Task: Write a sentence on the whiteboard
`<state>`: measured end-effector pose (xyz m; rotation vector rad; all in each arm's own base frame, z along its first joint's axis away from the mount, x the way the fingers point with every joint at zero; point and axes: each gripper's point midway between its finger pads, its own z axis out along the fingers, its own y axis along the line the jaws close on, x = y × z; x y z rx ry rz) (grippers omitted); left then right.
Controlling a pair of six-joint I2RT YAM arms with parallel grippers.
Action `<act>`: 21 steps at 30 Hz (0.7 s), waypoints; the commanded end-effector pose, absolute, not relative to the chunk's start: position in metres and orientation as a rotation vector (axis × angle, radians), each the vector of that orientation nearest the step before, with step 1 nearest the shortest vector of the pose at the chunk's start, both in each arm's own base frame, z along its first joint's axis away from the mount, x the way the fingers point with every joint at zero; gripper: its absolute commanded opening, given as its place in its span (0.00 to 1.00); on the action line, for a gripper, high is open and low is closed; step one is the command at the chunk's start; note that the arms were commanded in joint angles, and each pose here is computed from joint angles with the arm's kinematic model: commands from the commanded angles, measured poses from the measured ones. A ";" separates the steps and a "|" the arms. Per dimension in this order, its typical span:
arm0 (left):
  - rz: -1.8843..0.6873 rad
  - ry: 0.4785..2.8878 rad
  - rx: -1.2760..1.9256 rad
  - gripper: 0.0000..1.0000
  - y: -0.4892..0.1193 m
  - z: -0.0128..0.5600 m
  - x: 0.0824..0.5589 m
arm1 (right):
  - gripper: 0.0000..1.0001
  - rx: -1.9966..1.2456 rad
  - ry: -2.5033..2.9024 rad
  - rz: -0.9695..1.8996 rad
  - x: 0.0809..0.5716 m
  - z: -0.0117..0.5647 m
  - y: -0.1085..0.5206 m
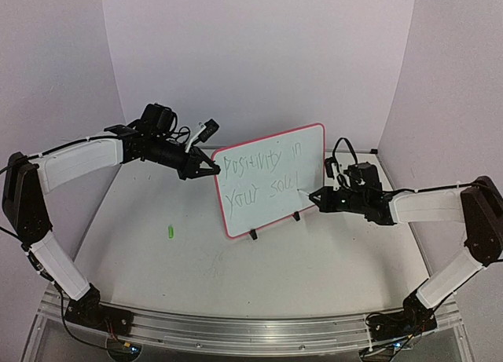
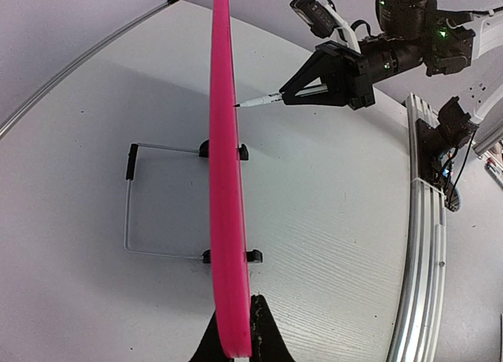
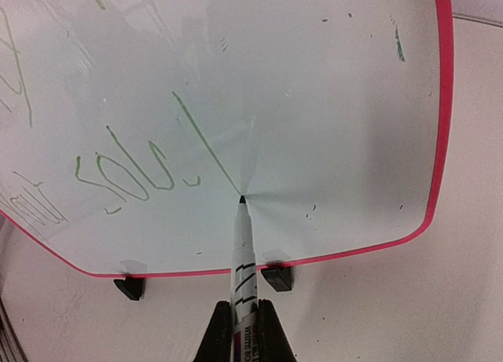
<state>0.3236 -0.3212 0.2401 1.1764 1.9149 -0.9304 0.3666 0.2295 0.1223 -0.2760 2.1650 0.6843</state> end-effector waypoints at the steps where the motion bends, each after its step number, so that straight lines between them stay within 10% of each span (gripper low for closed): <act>1: -0.858 2.011 1.220 0.00 -0.315 0.214 0.321 | 0.00 -0.249 2.119 0.670 0.374 0.133 0.228; 21: -0.859 2.008 1.218 0.00 -0.315 0.216 0.320 | 0.00 -0.201 2.105 0.611 0.368 0.140 0.212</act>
